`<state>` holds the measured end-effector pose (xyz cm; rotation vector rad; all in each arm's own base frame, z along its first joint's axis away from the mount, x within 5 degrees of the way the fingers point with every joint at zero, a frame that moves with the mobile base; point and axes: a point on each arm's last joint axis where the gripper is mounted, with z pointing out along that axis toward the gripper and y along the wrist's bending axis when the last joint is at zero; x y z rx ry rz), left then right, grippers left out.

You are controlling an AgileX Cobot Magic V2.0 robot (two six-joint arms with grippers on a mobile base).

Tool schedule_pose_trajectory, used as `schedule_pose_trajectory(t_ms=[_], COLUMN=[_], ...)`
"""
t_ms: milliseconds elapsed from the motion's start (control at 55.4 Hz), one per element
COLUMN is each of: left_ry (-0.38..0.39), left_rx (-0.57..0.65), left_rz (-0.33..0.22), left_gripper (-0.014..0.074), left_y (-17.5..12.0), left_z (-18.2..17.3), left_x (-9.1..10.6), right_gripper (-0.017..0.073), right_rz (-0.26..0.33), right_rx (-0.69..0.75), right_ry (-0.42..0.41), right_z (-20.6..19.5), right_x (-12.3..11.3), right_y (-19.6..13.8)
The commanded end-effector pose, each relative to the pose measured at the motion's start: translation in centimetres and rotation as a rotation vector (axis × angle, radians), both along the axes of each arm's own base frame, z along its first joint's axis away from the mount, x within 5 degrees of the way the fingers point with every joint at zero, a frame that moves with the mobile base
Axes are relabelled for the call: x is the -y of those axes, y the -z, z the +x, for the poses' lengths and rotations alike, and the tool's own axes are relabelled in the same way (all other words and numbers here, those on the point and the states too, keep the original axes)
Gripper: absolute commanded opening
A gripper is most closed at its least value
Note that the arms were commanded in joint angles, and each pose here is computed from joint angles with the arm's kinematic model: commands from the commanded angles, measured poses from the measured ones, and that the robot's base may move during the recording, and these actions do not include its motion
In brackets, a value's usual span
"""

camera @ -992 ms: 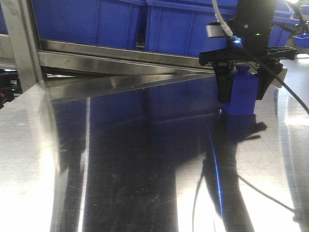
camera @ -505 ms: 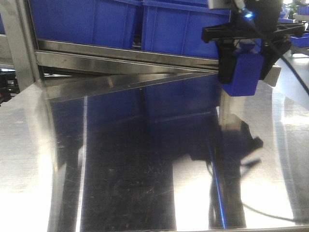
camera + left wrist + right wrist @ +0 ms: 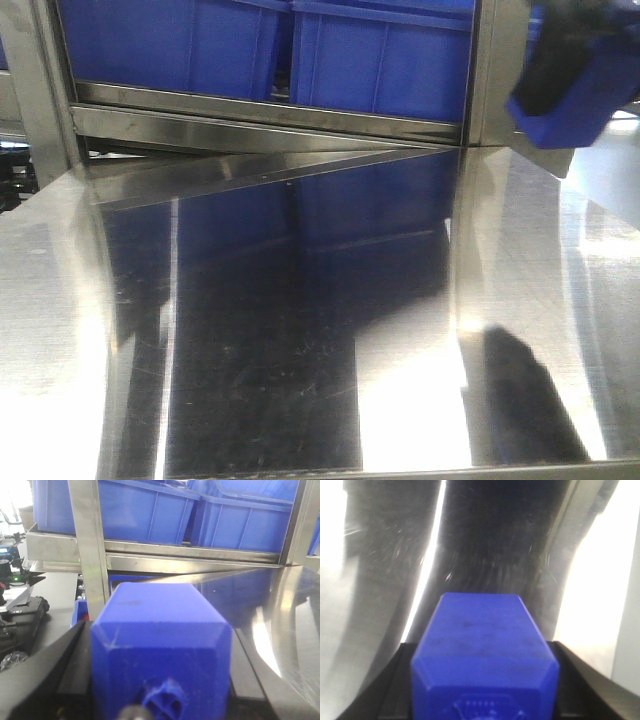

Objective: Pick and sort blue part to right shelf
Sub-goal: 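Lift the blue part off the table with the right gripper, then drive the base away from the table holding both parts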

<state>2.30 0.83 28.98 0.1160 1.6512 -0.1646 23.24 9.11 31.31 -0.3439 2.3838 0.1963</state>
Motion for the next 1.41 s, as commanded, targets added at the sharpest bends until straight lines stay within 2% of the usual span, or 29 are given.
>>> schedule_pose_trajectory(t_ms=[0, 253, 397, 559, 703, 1389], left_ry=[0.016, 0.005, 0.005, 0.005, 0.004, 0.003], left_rx=[0.116, 0.129, 0.129, 0.129, 0.127, 0.125], left_rz=[0.001, 0.025, 0.025, 0.025, 0.026, 0.026], left_gripper=[0.0300, 0.0300, 0.0300, 0.0300, 0.0300, 0.0300], left_y=[-1.6, -1.7, -1.7, -1.7, -1.7, -1.7], left_z=[-0.1, -0.1, -0.1, -0.1, -0.1, -0.1], left_x=[0.0, -0.1, -0.1, -0.1, -0.1, -0.1], right_gripper=[0.0158, 0.0158, 0.0158, 0.0158, 0.0158, 0.0158], right_rz=[0.059, 0.091, 0.140, 0.184, 0.154, 0.153], right_rx=[0.211, 0.488, 0.687, 0.857, 0.862, 0.859], right_ry=[-0.017, -0.030, -0.022, -0.005, -0.005, -0.008], right_z=[-3.3, -12.7, -17.6, -21.2, -20.9, -20.6], right_x=[1.3, 5.3, 7.4, 9.0, 8.9, 8.8], right_y=[-1.8, 0.1, 1.0, 1.6, 1.4, 1.4])
